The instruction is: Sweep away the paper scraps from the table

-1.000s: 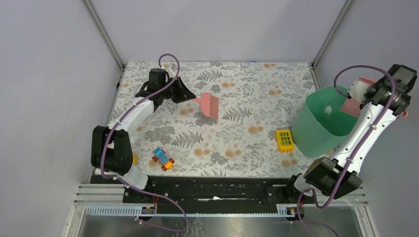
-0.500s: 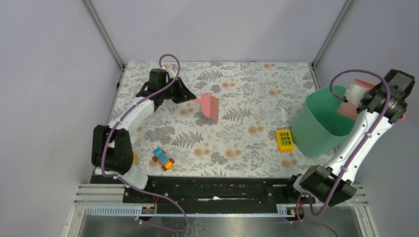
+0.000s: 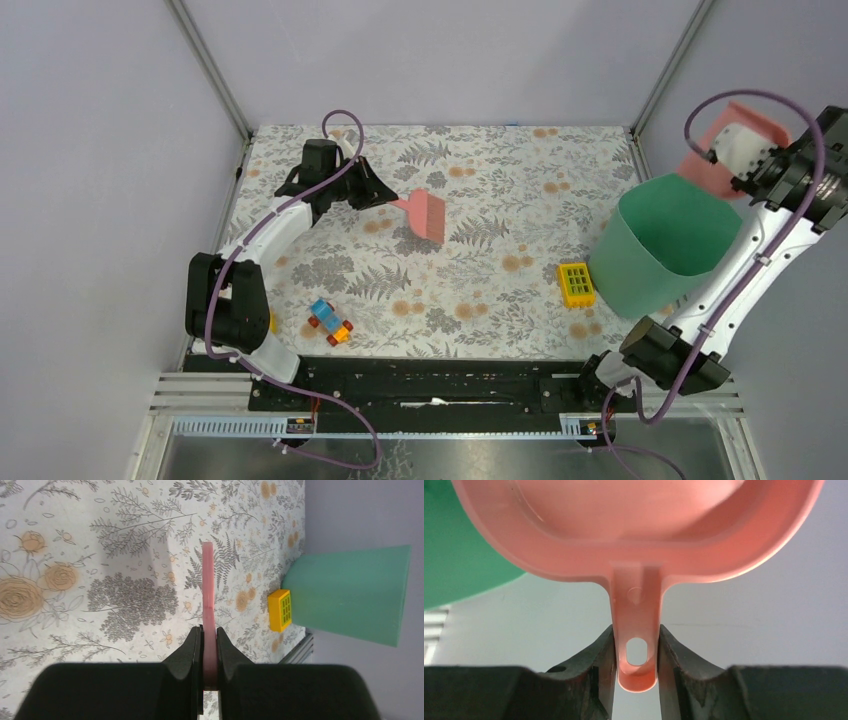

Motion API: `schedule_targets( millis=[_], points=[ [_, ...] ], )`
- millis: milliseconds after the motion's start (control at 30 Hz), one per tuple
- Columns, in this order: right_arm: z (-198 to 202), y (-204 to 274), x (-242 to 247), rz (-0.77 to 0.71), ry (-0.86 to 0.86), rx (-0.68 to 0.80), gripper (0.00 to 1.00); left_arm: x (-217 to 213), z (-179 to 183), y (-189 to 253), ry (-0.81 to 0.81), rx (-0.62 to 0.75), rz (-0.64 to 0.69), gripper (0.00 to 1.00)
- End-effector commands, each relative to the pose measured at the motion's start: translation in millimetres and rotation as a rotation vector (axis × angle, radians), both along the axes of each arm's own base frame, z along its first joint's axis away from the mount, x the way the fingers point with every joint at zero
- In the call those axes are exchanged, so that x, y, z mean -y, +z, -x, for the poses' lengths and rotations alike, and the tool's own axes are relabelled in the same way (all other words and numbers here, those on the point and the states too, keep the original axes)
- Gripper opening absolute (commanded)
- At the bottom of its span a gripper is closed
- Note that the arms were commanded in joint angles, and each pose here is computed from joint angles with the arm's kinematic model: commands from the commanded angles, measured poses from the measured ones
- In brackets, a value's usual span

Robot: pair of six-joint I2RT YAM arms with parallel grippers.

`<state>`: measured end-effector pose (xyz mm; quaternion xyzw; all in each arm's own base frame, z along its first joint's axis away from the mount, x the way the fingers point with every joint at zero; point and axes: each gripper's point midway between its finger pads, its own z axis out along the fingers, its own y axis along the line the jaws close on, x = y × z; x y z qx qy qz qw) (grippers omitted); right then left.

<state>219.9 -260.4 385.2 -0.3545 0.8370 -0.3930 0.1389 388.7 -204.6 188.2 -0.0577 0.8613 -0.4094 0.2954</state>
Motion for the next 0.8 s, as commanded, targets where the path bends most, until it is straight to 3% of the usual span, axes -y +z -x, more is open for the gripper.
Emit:
schedule_targets(
  millis=[0,100,300,467,633,767],
  points=[
    [-27.7,20.3,-57.1,-0.318,0.092,0.246,0.0,11.0,-3.5,41.2,-0.028,0.074,0.108,0.0],
    [-46.2,17.1,-107.5,-0.532,0.182,0.281,0.0,16.3,3.7,58.8,-0.032,0.079,0.176,0.0],
    [-60.1,-30.0,-230.6,-0.74,0.368,0.098,0.0,18.6,32.0,55.4,-0.058,0.02,0.217,0.0],
    [-50.8,-109.4,-298.1,-0.836,0.392,-0.152,0.0,10.2,57.4,19.8,-0.075,-0.062,0.105,0.0],
    [-11.4,-199.0,-345.2,-0.86,0.387,-0.458,0.0,-3.3,82.8,-24.1,-0.111,-0.162,-0.024,0.0],
    [20.2,-269.3,-351.2,-0.703,0.394,-0.627,0.03,-5.4,94.8,-43.7,-0.12,-0.209,-0.028,0.02]
  ],
)
